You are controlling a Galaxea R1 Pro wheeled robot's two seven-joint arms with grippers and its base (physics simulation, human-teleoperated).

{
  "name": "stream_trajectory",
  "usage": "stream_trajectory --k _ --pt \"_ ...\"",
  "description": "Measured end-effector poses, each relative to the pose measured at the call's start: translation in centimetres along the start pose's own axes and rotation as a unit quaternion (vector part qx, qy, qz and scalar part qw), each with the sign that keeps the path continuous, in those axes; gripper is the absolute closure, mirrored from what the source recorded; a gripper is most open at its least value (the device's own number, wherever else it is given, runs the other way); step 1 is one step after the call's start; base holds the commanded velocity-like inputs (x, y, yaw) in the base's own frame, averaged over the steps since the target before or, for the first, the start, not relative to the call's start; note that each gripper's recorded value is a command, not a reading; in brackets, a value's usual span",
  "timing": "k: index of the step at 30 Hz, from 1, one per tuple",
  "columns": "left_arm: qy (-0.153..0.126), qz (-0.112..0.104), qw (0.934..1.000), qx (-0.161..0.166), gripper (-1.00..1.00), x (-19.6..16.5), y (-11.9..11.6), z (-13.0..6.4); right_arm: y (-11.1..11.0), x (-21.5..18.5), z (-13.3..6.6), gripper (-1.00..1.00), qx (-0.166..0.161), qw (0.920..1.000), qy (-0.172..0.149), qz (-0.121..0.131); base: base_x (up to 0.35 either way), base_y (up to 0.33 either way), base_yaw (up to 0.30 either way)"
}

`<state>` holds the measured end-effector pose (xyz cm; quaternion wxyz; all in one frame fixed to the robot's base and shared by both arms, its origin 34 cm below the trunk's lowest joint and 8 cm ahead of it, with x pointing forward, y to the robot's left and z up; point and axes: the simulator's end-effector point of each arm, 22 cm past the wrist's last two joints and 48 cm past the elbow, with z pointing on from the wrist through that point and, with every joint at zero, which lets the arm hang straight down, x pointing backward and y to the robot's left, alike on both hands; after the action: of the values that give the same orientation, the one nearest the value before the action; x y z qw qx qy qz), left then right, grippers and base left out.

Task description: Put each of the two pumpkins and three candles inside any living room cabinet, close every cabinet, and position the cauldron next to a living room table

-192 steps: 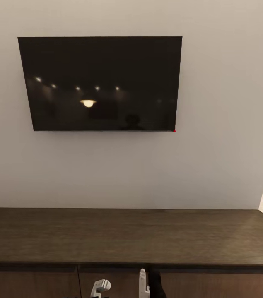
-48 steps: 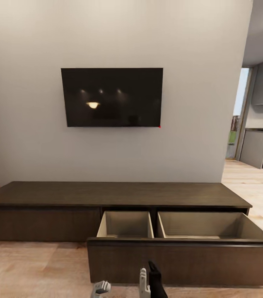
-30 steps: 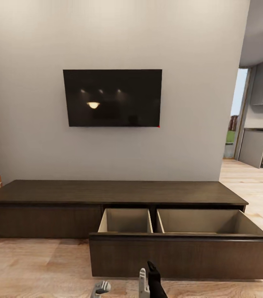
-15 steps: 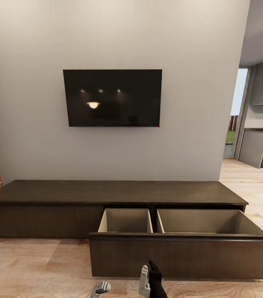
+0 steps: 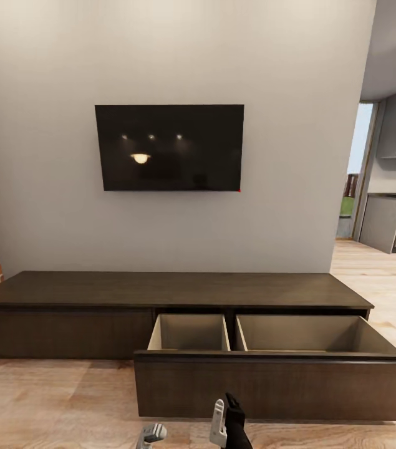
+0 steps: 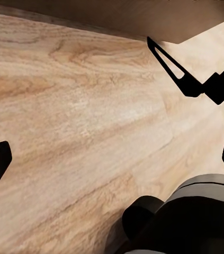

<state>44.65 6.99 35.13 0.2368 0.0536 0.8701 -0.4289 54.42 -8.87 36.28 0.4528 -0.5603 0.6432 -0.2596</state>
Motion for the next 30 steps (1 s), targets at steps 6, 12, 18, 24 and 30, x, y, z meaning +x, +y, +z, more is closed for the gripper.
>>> stream_trajectory --k 6,12,18,24,30 --pt "0.000 0.000 1.0000 0.000 -1.00 0.0 -0.1 0.1 0.0 0.0 0.0 -1.00 0.000 1.0000 0.000 0.000 0.000 0.000 0.000" --pt "-0.024 0.027 0.9993 -0.005 -1.00 -1.4 -0.4 -0.4 0.2 -0.1 -0.5 -1.00 -0.008 0.9978 -0.012 0.065 0.000 0.000 0.000" --pt "-0.025 0.028 0.9993 -0.008 -1.00 -2.2 -1.0 -0.9 0.2 1.1 -1.2 -1.00 -0.018 0.9875 0.010 0.156 0.000 0.000 0.000" --pt "-0.026 0.028 0.9992 -0.008 -1.00 -3.1 -1.9 -1.4 -0.7 1.4 -1.6 -1.00 -0.020 0.9830 0.021 0.181 0.000 0.000 0.000" --pt "-0.025 0.028 0.9992 -0.008 -1.00 -3.7 -2.4 -1.9 -0.1 2.5 -2.3 -1.00 -0.033 0.9823 0.037 0.180 0.000 0.000 0.000"
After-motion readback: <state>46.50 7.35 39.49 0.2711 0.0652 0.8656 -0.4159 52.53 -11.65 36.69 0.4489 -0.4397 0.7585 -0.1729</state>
